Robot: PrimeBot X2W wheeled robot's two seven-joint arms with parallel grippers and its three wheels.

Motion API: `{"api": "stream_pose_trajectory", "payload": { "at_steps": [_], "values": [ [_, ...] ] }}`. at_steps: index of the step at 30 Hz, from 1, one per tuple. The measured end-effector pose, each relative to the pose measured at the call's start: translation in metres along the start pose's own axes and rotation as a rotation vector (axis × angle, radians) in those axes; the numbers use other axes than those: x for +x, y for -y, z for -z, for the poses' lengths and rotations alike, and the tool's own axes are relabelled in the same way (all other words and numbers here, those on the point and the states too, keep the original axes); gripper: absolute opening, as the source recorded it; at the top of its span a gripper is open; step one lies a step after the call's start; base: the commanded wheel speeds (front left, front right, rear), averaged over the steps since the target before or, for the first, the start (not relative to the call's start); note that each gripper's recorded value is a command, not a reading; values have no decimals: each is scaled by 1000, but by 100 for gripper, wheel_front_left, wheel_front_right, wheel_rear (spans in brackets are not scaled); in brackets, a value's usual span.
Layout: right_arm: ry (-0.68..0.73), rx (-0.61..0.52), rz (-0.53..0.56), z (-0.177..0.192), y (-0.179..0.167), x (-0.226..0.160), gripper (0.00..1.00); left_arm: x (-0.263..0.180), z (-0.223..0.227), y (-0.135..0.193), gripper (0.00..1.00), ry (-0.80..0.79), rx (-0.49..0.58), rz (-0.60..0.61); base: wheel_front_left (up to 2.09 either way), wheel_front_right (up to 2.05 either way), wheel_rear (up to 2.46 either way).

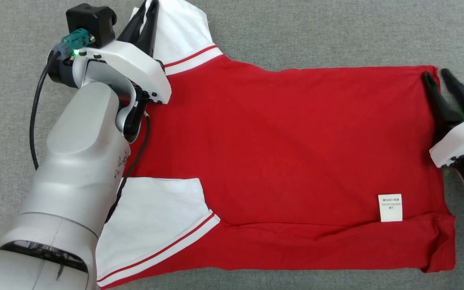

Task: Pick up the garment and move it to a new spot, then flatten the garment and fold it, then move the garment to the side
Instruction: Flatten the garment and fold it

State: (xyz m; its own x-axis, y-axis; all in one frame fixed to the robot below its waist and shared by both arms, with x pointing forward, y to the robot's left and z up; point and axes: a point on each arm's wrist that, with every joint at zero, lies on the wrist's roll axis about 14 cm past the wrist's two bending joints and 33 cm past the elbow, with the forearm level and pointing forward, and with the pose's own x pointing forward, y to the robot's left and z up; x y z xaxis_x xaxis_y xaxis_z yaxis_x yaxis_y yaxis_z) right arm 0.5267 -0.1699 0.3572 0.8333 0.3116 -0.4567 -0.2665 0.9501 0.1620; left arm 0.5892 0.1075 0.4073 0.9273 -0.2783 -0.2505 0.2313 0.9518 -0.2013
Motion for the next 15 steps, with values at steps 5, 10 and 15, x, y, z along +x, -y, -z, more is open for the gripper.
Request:
{"api": "stream_pose_trajectory", "payload": {
  "at_steps": [5,10,15],
  "values": [
    [40,-15,-10,-15,1,-1,0,-5,-12,2,0,55,-14,9,0,0,0],
    [179,-24,-4,-52,5,-3,0,-14,-42,1,0,166,-15,7,0,0,0],
    [208,-4,-5,-57,3,-6,0,-30,-54,-1,0,238,-31,-7,0,0,0]
  ]
}}
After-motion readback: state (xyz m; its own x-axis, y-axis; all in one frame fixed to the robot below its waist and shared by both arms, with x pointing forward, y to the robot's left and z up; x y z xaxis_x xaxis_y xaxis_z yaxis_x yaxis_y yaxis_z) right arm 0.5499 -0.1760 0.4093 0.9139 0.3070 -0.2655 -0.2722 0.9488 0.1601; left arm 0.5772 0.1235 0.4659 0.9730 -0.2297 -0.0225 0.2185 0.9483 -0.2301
